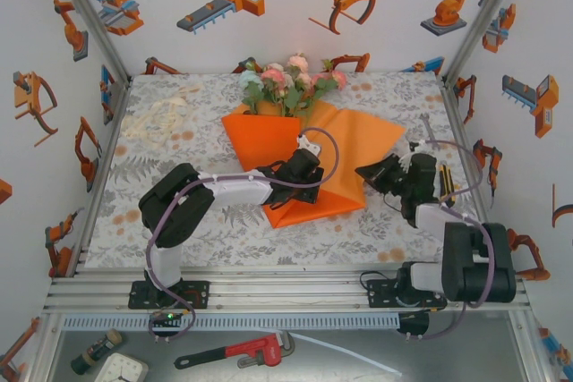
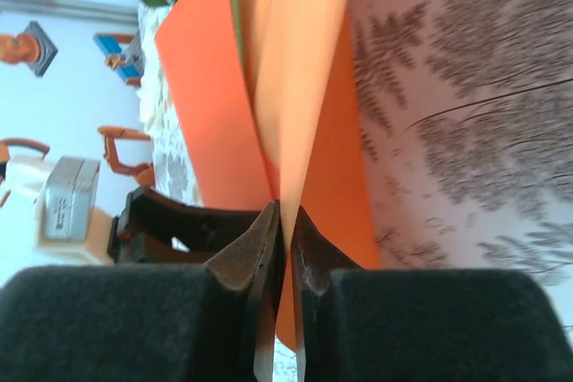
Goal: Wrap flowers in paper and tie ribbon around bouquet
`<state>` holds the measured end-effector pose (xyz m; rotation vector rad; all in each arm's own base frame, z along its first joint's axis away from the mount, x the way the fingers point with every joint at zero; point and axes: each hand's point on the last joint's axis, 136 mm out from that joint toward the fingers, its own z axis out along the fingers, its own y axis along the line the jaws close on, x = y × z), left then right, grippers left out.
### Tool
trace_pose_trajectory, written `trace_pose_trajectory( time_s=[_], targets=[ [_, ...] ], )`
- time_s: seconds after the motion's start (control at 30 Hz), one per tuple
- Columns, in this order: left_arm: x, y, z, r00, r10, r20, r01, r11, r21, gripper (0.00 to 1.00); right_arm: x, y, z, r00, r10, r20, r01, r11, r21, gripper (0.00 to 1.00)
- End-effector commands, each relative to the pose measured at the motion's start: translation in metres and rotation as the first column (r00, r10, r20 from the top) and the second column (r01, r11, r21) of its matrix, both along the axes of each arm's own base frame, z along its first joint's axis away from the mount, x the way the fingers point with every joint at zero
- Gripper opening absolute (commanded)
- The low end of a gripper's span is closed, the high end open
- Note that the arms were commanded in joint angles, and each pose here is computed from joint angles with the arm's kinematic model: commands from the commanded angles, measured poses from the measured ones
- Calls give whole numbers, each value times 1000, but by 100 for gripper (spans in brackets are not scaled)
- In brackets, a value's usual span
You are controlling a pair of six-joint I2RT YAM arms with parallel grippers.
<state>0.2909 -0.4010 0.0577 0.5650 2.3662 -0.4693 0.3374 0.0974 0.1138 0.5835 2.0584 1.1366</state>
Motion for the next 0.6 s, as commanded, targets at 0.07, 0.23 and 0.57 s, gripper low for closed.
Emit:
trace_pose_trajectory(
  time_s=[0.07,0.23,0.57],
  targets=[
    [-11,4,-17,999,-28,-39,28,1000,2,53,6,31,23,1000,23,5,-23,1000,10,11],
    [-15,0,-10,998,-62,-6,62,997,-45,53,28,36,42,996,-71,-47,76,988,133,1],
    [-25,-8,-14,991,-129,30,131,989,-68,53,79,39,80,980,-189,-56,196,969,152,4]
  ],
)
